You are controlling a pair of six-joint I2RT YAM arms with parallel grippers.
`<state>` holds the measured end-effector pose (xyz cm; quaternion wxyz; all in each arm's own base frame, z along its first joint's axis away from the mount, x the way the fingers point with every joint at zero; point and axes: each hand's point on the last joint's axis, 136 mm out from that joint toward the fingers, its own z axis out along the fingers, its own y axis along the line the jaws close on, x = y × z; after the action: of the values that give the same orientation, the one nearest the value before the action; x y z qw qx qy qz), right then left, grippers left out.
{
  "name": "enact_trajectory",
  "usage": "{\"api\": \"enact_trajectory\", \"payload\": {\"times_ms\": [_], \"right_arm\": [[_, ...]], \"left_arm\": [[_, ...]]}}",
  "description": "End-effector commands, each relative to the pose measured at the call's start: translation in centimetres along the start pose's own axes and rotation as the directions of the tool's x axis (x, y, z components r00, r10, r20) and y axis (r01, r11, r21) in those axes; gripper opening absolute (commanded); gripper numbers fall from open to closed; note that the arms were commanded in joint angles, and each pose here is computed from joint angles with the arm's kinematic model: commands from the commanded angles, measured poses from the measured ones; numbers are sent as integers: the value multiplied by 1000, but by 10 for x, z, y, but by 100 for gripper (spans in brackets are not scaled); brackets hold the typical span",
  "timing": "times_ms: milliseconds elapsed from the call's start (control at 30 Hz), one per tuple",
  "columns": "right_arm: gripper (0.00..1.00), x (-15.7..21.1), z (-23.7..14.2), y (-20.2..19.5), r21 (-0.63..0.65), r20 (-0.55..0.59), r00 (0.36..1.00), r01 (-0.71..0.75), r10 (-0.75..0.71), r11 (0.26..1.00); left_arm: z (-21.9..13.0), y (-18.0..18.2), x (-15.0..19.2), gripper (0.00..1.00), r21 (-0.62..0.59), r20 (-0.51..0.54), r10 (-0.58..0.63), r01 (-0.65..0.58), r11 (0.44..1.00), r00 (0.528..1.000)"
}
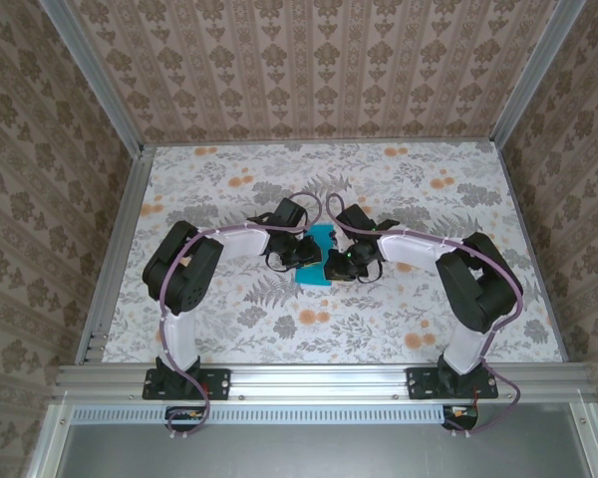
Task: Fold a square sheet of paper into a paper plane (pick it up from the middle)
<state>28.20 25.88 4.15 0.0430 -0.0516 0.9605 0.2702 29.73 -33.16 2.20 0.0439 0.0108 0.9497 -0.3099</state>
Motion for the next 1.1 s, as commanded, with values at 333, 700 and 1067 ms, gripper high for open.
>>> {"api": "enact_trajectory", "payload": {"times_ms": [333,700,1067], "right_arm": [[10,-2,22,-11,20,-40,999,-36,37,999],[9,30,28,-39,70,-110,990,-85,92,994],[10,32,-4,-27,28,-89,996,-8,11,1000]], "left_arm": [[9,23,14,18,-75,-45,-29,25,997,999],[9,25,15,18,-83,-45,-29,25,996,999],[7,24,13,18,-82,-42,-29,26,996,999]]}}
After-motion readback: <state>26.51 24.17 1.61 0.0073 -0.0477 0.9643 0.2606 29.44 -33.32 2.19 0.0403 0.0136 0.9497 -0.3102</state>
